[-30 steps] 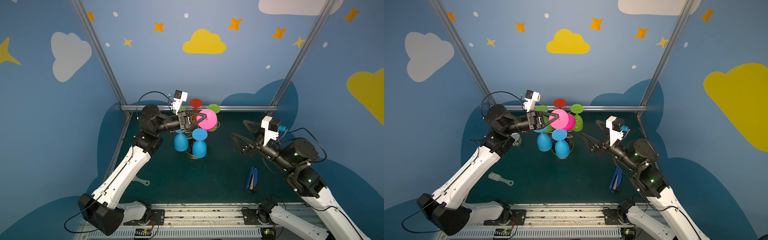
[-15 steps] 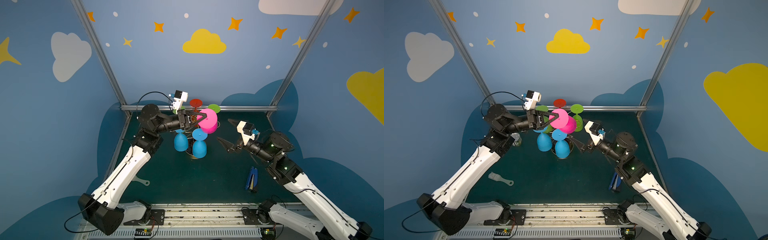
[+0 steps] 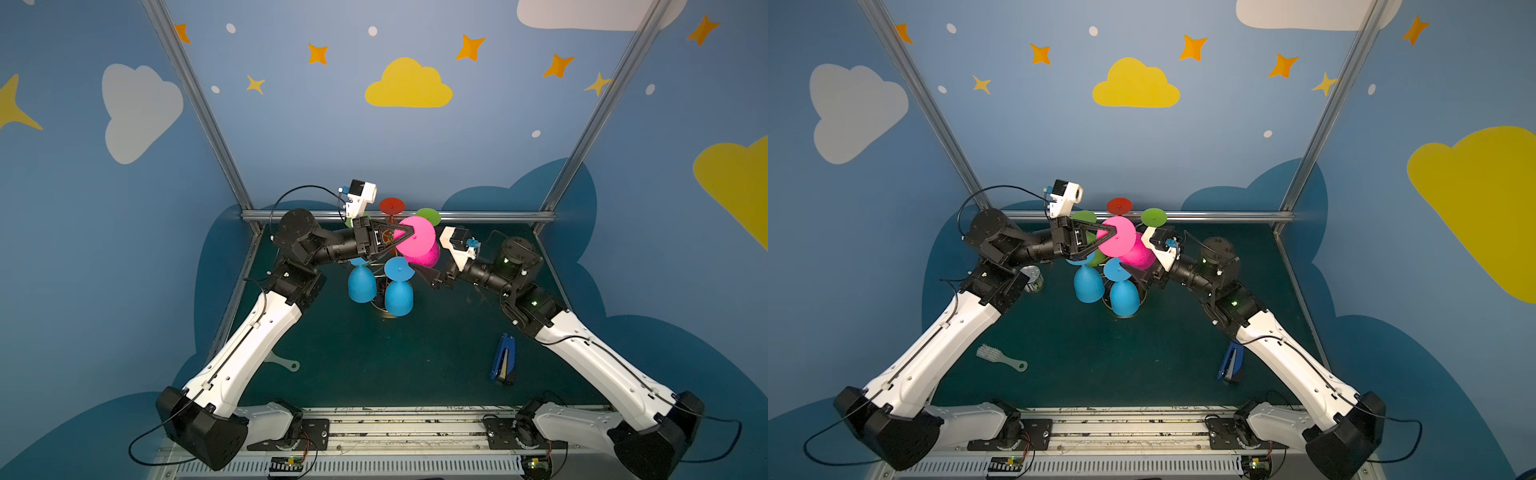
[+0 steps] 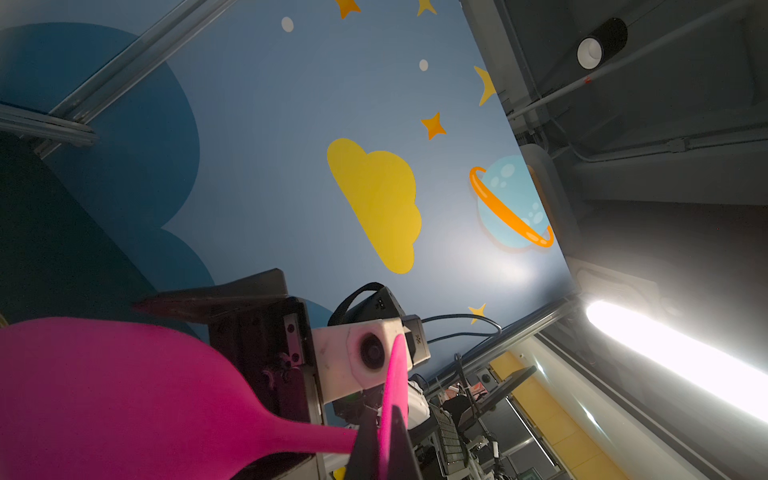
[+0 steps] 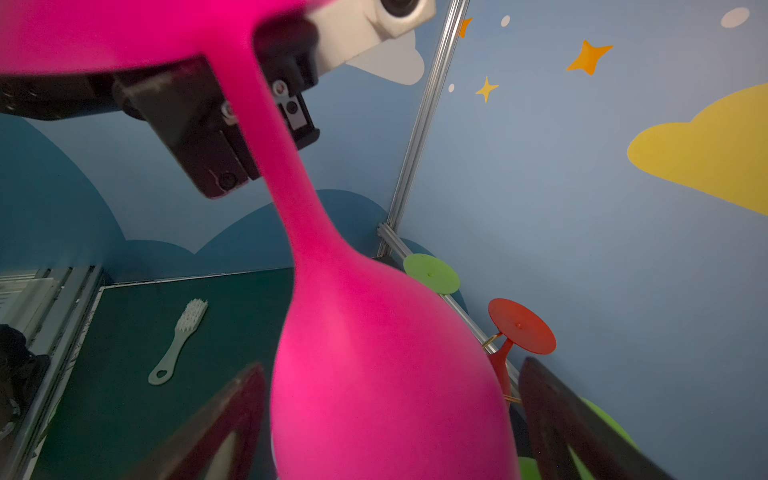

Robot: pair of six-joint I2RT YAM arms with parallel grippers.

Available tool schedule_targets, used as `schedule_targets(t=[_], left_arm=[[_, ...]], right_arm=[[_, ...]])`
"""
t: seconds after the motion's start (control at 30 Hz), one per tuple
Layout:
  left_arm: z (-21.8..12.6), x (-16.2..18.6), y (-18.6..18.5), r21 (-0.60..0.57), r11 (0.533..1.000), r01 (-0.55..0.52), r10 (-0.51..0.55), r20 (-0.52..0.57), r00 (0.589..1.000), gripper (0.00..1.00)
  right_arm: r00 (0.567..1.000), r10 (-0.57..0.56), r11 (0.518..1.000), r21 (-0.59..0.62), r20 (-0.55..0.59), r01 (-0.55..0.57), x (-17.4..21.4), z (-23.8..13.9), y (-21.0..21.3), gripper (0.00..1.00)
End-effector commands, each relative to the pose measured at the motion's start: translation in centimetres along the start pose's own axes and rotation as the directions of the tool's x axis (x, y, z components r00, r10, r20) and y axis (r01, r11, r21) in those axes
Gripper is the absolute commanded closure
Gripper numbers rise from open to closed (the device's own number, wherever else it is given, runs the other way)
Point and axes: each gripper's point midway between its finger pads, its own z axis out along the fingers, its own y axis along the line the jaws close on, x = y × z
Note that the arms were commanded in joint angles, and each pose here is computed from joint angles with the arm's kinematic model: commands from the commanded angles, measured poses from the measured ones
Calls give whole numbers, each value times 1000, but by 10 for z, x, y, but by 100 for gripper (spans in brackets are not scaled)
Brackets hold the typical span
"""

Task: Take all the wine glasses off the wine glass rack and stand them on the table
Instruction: 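Move the right gripper to grasp the magenta glass stem below the left gripper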

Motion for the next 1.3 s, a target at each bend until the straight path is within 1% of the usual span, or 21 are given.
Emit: schedule_targets(t=[0.0,0.17,0.23,0.33,0.4,0.43,0.47,0.5,0.53,0.57,0.6,0.83,1.0,1.27], left_arm=[[-4,3,-20,53,998,-37,37,-7,999,96],[-5,4,-23,64,997,-33,33,-8,999,95],[-5,5,-20,57,998,-32,32,-8,999,93],[-5,5,-16,47,998,-28,28,-10,1000,93],[-5,4,-12,41,999,-24,24,-8,1000,93],[-5,4,-12,41,999,-23,23,-7,1000,93],[-4,3,-10,39,999,-20,20,-6,1000,93],[-4,3,-9,39,999,-17,17,-6,1000,93],[-4,3,-9,40,999,-15,15,-5,1000,93],[-3,2,-9,43,999,-10,10,-6,1000,93],[-3,2,-9,45,999,-8,8,-4,1000,93],[-3,2,-5,39,999,3,-3,-6,1000,92],[-2,3,-1,37,999,16,-16,-7,1000,92],[-3,5,0,33,999,29,-28,-13,1000,91]], right_arm=[[999,-10,1000,4,51,10,-17,4,-7,6],[999,12,1000,0,49,-12,-14,8,-7,8],[999,22,1000,-3,47,-22,-13,7,-7,14],[998,42,999,2,42,-42,-13,5,-6,29],[998,53,999,-1,39,-53,-14,2,-4,31],[998,58,998,-2,36,-58,-13,1,-3,31],[997,62,998,-2,35,-62,-14,0,-3,27],[997,66,998,-1,37,-66,-15,-2,-2,20],[997,67,998,-1,39,-67,-15,-2,-2,16],[997,64,998,0,42,-64,-17,-4,-1,12],[997,62,998,1,47,-62,-18,-4,-1,11],[996,53,999,10,76,-54,-29,-5,-3,10],[995,69,997,20,67,-70,-26,1,-7,10],[995,61,996,54,78,-65,-26,6,-13,10]])
